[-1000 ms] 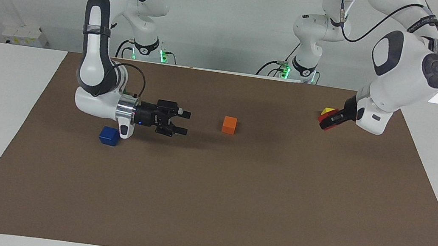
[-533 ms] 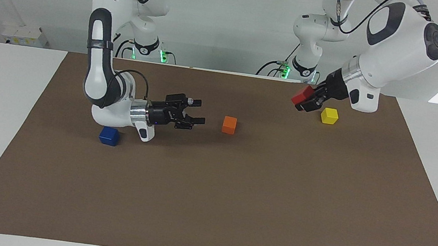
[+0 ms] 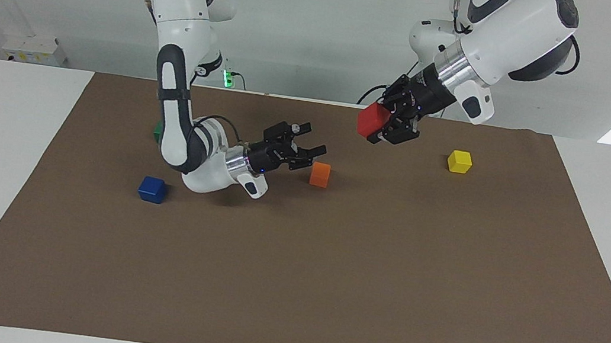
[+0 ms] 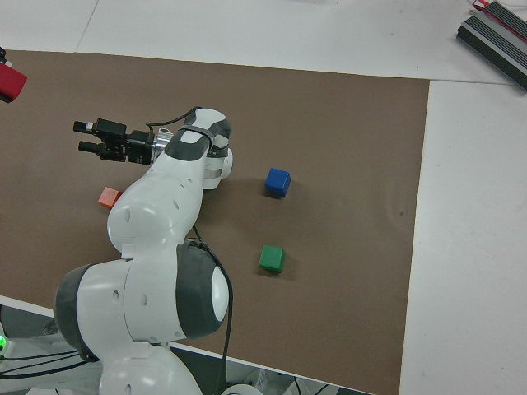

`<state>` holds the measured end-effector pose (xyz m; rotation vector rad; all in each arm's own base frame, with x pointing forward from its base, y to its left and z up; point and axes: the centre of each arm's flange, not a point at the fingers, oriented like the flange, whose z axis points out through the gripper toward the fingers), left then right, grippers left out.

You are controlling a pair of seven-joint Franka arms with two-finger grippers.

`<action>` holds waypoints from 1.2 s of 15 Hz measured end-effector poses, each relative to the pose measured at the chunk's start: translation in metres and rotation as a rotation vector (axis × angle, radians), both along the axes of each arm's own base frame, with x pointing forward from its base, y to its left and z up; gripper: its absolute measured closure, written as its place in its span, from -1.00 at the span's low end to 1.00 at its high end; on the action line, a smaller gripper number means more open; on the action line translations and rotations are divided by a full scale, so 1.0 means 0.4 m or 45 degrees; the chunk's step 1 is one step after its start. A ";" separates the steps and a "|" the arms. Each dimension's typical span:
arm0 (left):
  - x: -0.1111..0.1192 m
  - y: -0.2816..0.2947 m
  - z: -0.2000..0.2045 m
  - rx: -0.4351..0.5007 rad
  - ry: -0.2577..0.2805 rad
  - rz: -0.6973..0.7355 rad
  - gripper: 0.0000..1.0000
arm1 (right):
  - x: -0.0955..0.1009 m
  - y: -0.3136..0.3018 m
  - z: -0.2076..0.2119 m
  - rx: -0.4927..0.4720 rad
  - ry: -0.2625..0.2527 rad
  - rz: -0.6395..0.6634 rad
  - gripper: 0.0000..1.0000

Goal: Transfer red block to right arm and stack on blue block
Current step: 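Lift the red cube toward the center while the right gripper approaches it, then close the right gripper on the red cube held by the left gripper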

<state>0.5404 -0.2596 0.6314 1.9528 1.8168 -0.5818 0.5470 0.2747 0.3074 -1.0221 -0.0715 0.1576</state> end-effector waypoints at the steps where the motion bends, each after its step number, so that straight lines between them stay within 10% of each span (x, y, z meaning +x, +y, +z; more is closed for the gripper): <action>1: -0.018 -0.001 -0.008 0.000 -0.016 0.027 -0.08 | -0.004 0.014 0.012 0.059 0.005 0.001 -1.00; 18: -0.154 -0.082 -0.066 -0.038 -0.122 0.107 -0.08 | 0.030 0.160 0.110 0.243 -0.016 -0.171 -1.00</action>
